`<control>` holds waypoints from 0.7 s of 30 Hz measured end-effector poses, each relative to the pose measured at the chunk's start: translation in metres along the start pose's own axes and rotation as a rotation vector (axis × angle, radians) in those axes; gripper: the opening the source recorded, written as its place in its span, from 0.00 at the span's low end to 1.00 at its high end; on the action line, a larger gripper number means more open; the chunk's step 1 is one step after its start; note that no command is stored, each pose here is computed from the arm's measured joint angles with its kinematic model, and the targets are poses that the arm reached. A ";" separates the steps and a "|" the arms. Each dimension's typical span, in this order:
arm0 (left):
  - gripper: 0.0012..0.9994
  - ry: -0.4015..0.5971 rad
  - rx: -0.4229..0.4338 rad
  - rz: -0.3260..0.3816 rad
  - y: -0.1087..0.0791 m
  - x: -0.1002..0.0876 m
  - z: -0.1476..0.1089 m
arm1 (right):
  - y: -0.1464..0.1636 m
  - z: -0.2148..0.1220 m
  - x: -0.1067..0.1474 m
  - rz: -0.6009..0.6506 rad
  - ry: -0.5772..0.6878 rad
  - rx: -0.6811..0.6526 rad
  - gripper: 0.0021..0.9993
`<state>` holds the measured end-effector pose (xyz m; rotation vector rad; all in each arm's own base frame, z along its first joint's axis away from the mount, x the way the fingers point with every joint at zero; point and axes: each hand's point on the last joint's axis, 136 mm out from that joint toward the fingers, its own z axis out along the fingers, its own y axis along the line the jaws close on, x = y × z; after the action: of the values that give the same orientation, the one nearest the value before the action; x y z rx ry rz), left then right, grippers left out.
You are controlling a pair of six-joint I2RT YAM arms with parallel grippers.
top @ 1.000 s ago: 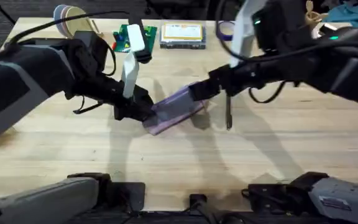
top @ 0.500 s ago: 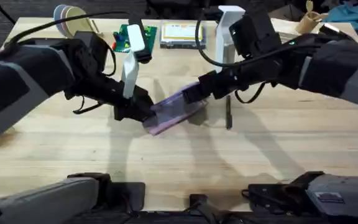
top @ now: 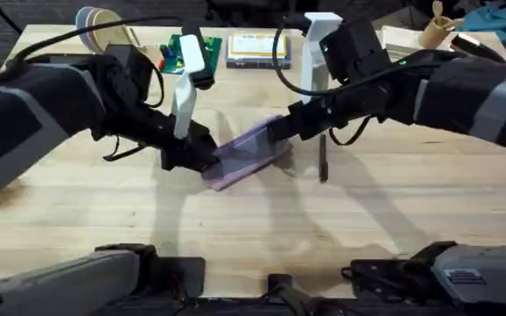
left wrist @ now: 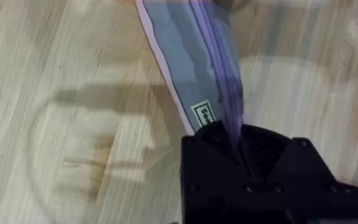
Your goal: Unzip the bag, pick up the pens from the table one at a time and place them inside, then zip the bag closed.
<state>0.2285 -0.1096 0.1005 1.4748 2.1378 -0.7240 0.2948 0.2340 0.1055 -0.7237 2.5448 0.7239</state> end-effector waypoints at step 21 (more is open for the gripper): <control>0.04 0.000 0.000 0.000 0.000 0.000 0.000 | 0.004 -0.006 -0.002 -0.008 -0.015 -0.004 0.03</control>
<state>0.2285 -0.1096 0.1005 1.4748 2.1378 -0.7240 0.2931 0.2341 0.1129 -0.7269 2.5266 0.7297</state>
